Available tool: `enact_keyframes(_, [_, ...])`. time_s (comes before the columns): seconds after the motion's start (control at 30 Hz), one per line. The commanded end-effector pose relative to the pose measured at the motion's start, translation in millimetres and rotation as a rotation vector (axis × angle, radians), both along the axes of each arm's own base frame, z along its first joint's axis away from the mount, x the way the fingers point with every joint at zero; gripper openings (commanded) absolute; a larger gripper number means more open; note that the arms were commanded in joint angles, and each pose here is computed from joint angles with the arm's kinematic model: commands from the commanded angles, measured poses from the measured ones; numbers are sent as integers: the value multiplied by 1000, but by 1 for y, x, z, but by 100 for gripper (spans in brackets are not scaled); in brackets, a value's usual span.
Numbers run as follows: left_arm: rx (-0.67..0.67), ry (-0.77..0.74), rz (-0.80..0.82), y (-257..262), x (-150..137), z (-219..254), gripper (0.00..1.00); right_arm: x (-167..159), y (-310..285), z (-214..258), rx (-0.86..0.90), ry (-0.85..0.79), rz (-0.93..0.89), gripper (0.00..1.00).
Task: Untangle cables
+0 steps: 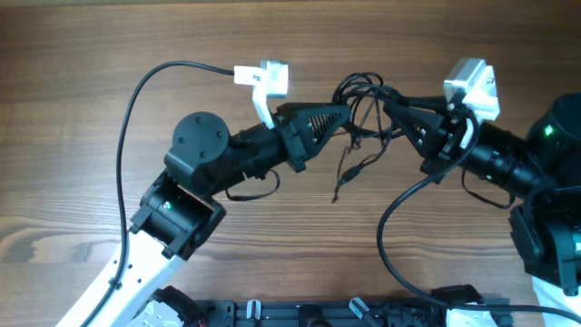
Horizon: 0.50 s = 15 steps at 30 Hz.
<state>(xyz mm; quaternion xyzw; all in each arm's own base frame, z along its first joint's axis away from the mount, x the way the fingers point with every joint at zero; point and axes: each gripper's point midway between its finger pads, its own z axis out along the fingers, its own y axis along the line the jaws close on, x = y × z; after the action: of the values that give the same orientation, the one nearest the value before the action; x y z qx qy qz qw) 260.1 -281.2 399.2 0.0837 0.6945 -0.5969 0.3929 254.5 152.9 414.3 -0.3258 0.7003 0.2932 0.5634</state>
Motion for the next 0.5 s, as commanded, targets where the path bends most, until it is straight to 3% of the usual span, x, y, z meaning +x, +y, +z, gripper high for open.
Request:
enact_keyframes(0.0, [-25,-11,157,33,31,10,4,4,-10,-11,-79,-18,-51,4])
enact_keyframes(0.33, [17,-82,201,43,40,10,4,0,-11,-18,-132,-35,-32,5])
enact_keyframes(0.37, [55,-136,190,42,38,9,4,1,-11,-17,-142,-56,-29,15])
enact_keyframes(0.4, [95,-201,153,38,33,8,4,2,-11,-14,-148,-78,-28,53])
enact_keyframes(0.43, [147,-288,82,31,22,5,4,4,-11,-8,-156,-124,-28,74])
enact_keyframes(0.47, [169,-339,24,26,14,4,4,5,-11,-4,-163,-158,-27,77])
